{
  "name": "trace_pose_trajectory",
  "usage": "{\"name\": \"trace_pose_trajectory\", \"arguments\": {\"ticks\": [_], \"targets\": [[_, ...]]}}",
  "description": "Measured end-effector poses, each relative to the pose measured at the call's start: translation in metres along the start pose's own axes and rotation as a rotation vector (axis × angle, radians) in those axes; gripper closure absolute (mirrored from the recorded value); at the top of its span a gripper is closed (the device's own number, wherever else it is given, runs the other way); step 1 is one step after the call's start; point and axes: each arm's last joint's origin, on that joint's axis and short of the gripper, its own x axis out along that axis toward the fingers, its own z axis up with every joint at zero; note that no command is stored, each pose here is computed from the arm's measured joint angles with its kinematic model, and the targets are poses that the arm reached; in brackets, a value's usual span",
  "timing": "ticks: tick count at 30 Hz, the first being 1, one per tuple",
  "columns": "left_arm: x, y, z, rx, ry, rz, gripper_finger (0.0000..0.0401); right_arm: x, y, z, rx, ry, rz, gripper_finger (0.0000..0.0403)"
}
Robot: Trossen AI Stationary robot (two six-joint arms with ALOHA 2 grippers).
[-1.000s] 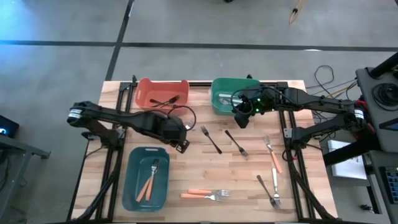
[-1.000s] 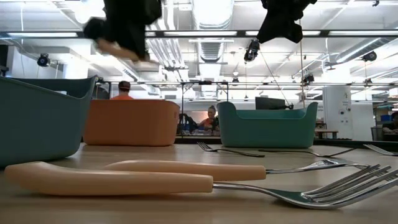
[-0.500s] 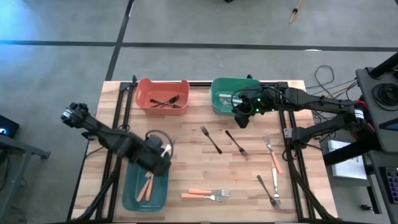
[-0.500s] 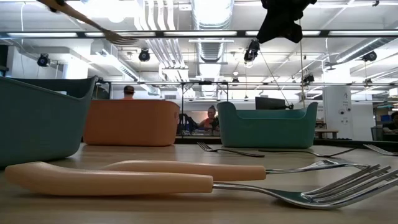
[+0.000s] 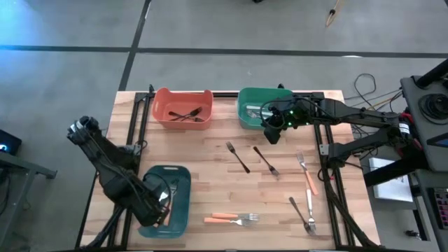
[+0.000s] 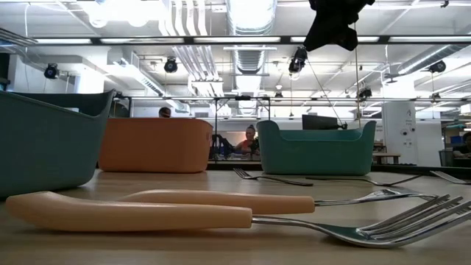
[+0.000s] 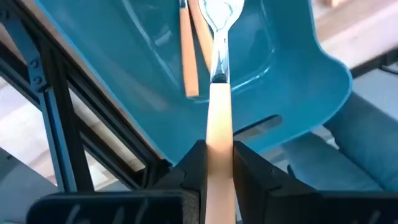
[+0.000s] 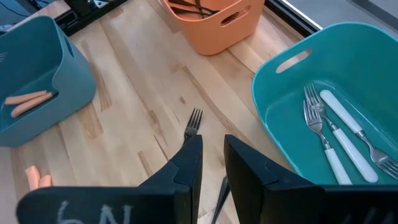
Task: Sort silverware by color (type)
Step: Put the orange fork into the blue-green bin
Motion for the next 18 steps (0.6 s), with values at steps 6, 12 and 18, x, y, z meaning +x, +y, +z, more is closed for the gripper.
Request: {"name": "trace_pose_trajectory", "arguments": {"ticks": [6,12,18], "targets": [[0.014,0.003,0.006,-0.079,0.003,0.048,0.0365,0.000,0.000,0.000,0.000,0.000,0.000,0.0344],[0.036,0.002,0.012,-0.130,0.021,0.046,0.0365,0.000,0.000,0.000,0.000,0.000,0.000,0.0344],[0.056,0.003,0.021,-0.185,0.019,0.041,0.0365,0.000,0.000,0.000,-0.008,0.000,0.000,0.0344]]}}
